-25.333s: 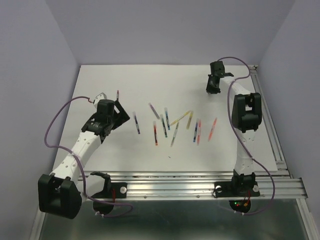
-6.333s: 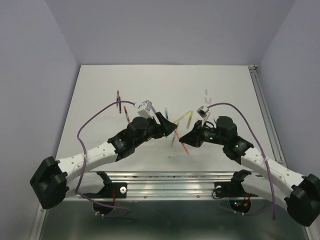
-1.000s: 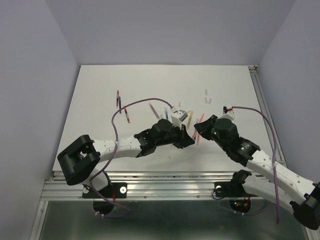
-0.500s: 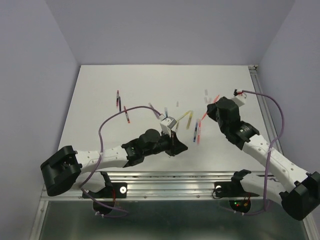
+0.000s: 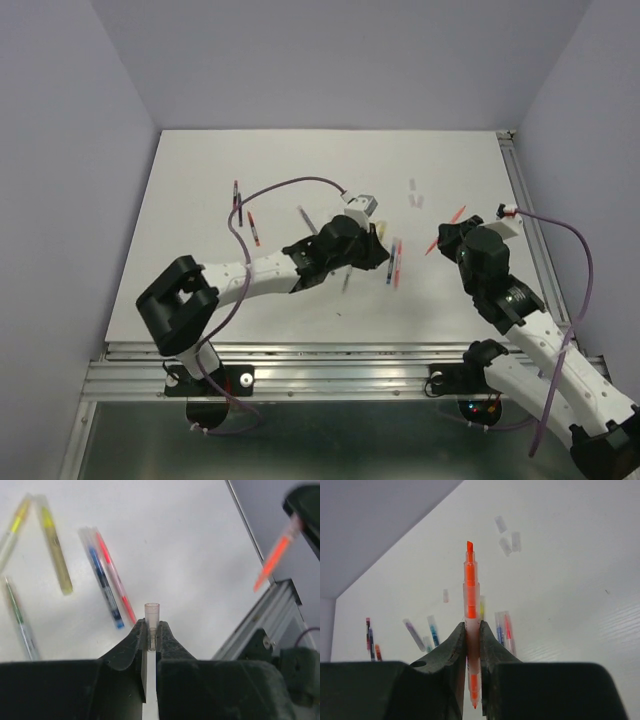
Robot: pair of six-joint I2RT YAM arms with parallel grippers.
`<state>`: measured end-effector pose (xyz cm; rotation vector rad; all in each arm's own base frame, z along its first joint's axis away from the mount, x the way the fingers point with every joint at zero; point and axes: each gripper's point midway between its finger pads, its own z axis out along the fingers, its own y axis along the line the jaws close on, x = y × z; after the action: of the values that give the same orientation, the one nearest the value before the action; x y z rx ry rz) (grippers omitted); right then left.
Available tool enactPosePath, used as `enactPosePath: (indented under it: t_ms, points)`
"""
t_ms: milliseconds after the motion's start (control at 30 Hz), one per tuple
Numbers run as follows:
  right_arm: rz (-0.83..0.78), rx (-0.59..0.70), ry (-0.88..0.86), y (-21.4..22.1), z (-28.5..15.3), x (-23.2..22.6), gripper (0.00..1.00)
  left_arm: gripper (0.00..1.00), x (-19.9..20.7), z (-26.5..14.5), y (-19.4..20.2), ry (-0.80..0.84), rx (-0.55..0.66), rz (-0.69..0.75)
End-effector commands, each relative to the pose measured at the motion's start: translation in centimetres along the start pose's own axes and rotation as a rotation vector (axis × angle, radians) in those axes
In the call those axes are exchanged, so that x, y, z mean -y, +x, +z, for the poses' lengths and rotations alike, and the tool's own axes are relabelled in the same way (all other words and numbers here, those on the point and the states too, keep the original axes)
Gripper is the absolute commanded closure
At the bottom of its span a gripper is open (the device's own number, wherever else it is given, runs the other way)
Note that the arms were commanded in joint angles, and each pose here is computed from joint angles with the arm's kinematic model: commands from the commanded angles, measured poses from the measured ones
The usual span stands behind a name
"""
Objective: Open the pen caps
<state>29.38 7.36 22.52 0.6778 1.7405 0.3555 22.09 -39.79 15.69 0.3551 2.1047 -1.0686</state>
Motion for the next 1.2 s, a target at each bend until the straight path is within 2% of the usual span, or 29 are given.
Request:
enactPosePath:
  t_ms: [0,33,167,300,500,600,667,867,1167]
  points:
    - [0.018,-0.016,-0.034,1.0,-0.9,0.8,0.99,1.00,-1.0,4.6,-5.0,-0.086,0.045,0.041]
    - [0.021,-0.014,-0.025,0.8,-1.1,1.0,0.99,1.00,-3.6,6.8,-3.9,-0.147,-0.010,0.028]
    - [0.014,-0.019,-0.031,0.9,-2.0,1.7,0.96,1.00,-5.1,12.5,-6.3,-0.131,-0.033,-0.031]
    - [0.014,-0.021,-0.069,1.2,-2.8,1.9,0.94,1.00,-4.5,17.8,-9.7,-0.077,-0.023,-0.079]
    - [0.022,0.009,-0.043,0.5,-3.5,3.0,0.94,1.00,-4.8,23.1,-12.2,-0.028,0.007,-0.191]
    - [0.031,0.026,-0.039,0.1,-3.9,3.4,0.94,1.00,-5.3,24.5,-12.8,0.002,0.009,-0.294]
    - [0.036,0.031,-0.049,0.0,-4.0,3.3,0.94,0.99,-5.3,24.8,-12.9,0.021,0.015,-0.315]
    - [0.037,0.025,-0.062,0.2,-3.9,3.1,0.93,0.91,-6.6,24.9,-13.1,-0.037,0.052,-0.320]
    - [0.042,0.022,-0.052,0.4,-3.8,3.3,0.93,0.87,-8.8,24.8,-10.9,-0.100,-0.001,-0.351]
